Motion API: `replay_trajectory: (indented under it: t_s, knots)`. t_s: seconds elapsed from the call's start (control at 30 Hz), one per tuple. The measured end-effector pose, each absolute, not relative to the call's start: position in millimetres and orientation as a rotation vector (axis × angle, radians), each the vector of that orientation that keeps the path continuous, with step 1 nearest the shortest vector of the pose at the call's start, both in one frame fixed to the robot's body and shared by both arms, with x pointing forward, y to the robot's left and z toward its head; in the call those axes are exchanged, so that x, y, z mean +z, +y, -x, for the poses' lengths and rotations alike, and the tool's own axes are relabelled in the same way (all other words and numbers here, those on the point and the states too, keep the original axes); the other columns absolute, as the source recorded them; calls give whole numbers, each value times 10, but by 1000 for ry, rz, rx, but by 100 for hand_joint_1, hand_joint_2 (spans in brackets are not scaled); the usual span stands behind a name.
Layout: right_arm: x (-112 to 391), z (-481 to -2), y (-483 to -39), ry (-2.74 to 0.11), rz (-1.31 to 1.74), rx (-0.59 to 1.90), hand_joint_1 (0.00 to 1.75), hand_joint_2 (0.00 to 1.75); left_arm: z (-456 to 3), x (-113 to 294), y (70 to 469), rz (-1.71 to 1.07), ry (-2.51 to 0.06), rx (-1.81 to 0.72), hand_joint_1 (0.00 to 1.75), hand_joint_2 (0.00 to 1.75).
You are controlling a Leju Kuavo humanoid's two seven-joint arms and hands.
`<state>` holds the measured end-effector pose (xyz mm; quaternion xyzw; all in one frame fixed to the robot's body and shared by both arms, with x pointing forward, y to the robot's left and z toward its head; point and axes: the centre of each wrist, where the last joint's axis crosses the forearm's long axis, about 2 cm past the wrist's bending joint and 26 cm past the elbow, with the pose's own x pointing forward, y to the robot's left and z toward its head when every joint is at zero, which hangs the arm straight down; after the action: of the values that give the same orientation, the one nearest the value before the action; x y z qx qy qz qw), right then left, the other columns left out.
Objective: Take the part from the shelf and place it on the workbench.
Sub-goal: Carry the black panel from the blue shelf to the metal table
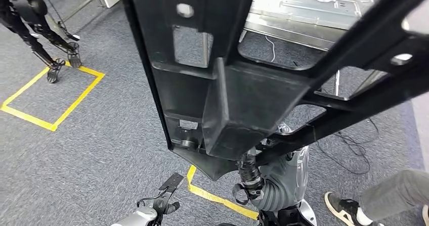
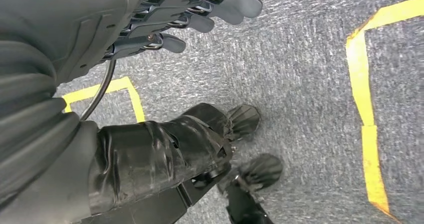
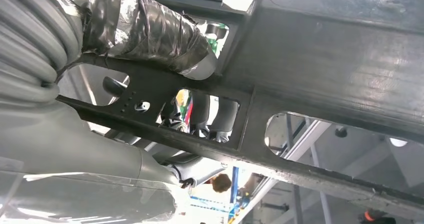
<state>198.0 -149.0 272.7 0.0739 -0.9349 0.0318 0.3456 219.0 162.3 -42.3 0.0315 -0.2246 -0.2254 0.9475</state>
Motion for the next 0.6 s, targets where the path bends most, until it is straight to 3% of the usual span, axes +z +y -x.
replay_trajectory:
  t_s: [0.6]
  knots:
    - [2682, -1985, -1493, -2425, -224, 51, 175, 175, -2441, -279, 1593, -93, -411, -505, 0, 175]
